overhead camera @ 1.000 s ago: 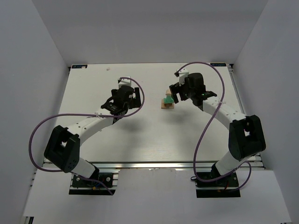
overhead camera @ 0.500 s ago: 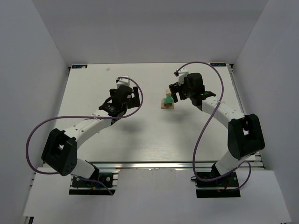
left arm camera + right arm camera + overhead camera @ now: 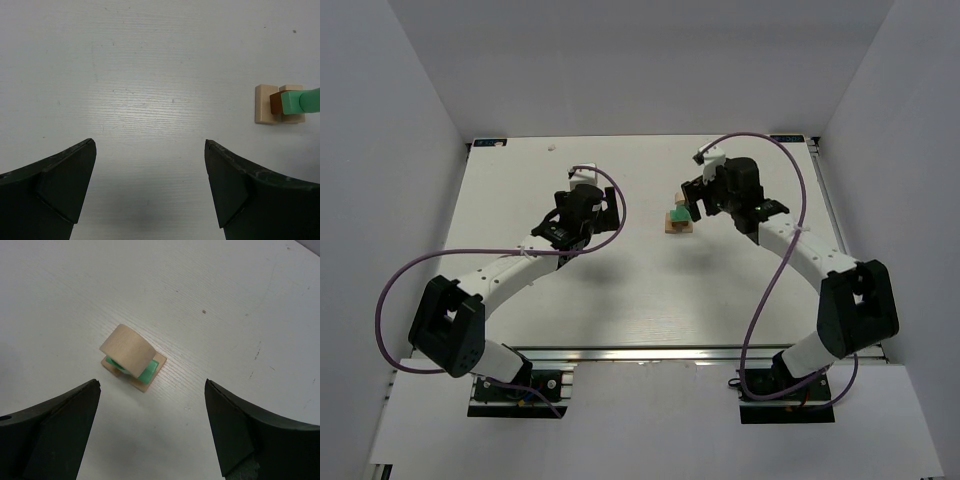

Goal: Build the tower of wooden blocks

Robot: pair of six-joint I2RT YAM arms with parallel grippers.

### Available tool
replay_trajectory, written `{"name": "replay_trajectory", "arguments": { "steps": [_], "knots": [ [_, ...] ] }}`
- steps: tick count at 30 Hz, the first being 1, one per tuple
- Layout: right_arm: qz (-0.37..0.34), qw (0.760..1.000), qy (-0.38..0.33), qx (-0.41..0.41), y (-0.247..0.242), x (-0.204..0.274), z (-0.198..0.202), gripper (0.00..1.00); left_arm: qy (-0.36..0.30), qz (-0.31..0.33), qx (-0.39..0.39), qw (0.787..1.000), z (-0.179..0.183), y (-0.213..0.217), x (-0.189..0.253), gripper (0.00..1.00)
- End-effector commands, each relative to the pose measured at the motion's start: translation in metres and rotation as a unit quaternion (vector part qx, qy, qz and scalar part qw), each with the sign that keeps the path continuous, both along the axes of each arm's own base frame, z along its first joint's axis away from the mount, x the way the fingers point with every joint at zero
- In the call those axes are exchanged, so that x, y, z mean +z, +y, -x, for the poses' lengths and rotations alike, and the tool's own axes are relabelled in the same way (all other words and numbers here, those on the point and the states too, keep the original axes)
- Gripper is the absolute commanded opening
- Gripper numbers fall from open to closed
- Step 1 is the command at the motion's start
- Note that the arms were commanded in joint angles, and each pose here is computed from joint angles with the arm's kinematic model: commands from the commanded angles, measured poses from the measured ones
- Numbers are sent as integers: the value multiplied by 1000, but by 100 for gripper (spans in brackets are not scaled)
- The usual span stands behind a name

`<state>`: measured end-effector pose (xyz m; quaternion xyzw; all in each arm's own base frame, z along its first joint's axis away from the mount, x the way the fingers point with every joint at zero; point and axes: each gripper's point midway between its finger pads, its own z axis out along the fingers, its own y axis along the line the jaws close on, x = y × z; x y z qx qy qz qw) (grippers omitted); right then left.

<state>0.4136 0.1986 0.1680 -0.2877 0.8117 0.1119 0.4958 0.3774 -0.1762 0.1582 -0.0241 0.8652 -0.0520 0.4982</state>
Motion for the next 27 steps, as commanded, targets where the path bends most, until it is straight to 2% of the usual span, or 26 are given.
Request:
{"name": "replay_trajectory", "arguments": {
  "steps": [1, 4, 6, 12, 16, 18, 22, 27],
  "knots": [
    [-30, 999, -42, 16, 5, 39, 10, 89, -26, 14, -4, 1000, 2, 3, 21, 98],
    [-45, 997, -54, 3, -2, 54, 23, 89, -27, 20, -1, 999, 5, 4, 24, 98],
    [-75, 995, -63, -33, -12, 70, 32, 89, -23, 21, 4, 1000, 10, 7, 21, 98],
    [-136, 980, -47, -136, -46, 70, 65, 89, -18, 48, 35, 998, 33, 24, 17, 98],
    [-174, 970, -31, -169, -56, 68, 86, 89, -8, 74, 74, 994, 52, 39, 15, 98],
    [-191, 966, -34, -171, -59, 68, 96, 89, -10, 83, 77, 994, 60, 44, 19, 98],
    [-235, 964, -45, -117, -43, 77, 111, 89, -16, 95, 87, 992, 69, 51, 27, 98],
    [-241, 964, -44, -106, -42, 78, 116, 90, -23, 99, 97, 990, 77, 59, 33, 98]
  ]
}}
